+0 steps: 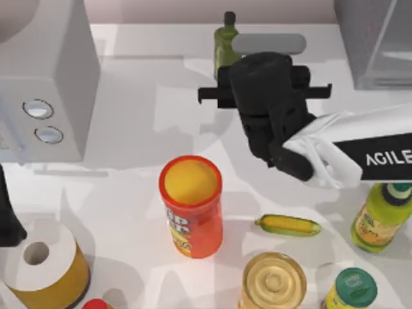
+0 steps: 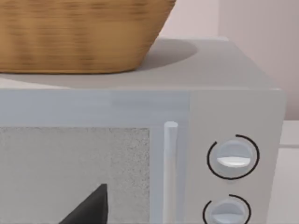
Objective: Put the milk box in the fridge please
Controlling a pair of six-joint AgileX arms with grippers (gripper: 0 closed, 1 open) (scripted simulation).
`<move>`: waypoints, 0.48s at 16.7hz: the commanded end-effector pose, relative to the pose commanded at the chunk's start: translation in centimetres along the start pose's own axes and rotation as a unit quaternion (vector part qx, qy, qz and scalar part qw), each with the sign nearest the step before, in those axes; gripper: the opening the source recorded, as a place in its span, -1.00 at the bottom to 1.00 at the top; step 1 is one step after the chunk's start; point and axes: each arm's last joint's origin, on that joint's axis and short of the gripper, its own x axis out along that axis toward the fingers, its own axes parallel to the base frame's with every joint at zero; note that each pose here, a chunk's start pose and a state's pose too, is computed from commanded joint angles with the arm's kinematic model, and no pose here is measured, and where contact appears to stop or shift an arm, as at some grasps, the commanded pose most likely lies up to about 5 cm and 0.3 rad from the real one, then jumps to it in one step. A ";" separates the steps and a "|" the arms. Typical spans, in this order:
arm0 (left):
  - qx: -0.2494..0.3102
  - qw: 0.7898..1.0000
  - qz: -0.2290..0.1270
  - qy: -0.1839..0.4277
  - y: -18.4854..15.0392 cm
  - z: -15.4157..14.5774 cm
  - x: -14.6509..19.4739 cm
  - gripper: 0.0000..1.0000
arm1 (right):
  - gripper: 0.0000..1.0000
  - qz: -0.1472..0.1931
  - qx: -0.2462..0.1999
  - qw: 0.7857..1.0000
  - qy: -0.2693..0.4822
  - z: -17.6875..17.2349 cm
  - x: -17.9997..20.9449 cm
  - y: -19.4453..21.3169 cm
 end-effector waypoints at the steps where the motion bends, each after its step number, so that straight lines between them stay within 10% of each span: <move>1: 0.000 1.000 0.000 0.000 0.0 0.0 0.0 1.00 | -1.00 0.000 0.001 1.000 -0.001 1.1 -0.5 -0.1; 8: 0.000 1.000 0.000 0.000 0.0 0.0 0.0 1.00 | -1.00 0.004 0.003 1.000 -0.003 2.4 -1.2 -0.1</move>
